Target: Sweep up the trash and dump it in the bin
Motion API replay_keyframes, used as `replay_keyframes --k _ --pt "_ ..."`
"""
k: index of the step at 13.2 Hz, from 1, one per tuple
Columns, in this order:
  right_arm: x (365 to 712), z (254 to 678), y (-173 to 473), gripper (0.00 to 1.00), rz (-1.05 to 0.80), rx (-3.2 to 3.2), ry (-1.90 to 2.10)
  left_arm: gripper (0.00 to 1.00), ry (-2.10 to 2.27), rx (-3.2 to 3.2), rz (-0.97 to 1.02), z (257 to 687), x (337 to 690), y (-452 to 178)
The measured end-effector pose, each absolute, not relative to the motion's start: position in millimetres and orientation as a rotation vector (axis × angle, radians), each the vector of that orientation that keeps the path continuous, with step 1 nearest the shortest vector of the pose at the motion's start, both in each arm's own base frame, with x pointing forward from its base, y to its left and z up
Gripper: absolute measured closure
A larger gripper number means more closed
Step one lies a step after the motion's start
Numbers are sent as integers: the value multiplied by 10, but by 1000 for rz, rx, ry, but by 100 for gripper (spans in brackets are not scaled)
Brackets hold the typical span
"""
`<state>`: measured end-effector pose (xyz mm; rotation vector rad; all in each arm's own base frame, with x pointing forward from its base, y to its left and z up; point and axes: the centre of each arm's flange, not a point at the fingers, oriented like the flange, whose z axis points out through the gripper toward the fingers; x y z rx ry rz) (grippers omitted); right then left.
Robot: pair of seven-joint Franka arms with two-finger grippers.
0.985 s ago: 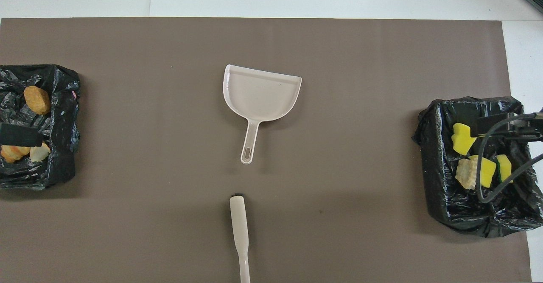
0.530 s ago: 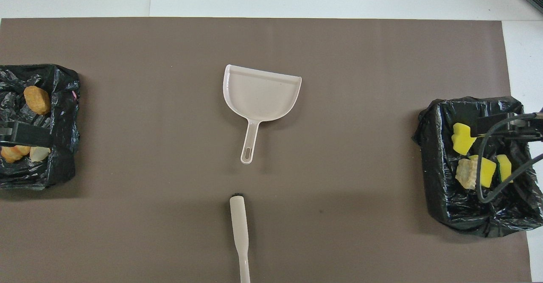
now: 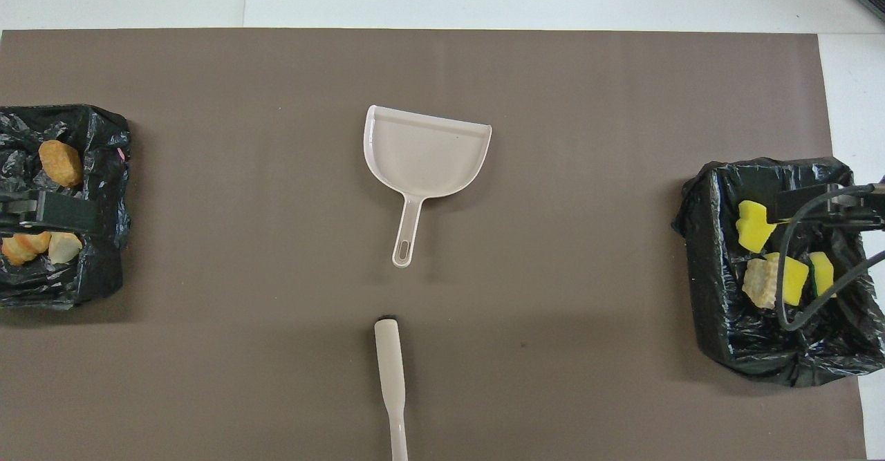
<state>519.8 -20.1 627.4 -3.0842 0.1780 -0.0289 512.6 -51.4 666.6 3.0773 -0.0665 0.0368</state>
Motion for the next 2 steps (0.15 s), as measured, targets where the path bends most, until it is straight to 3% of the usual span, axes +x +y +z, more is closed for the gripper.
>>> replay_keyframes --k 2 --pt "5198 6274 -200 0 -29 -3084 178 0 -83 3077 39 6667 5127 -513"
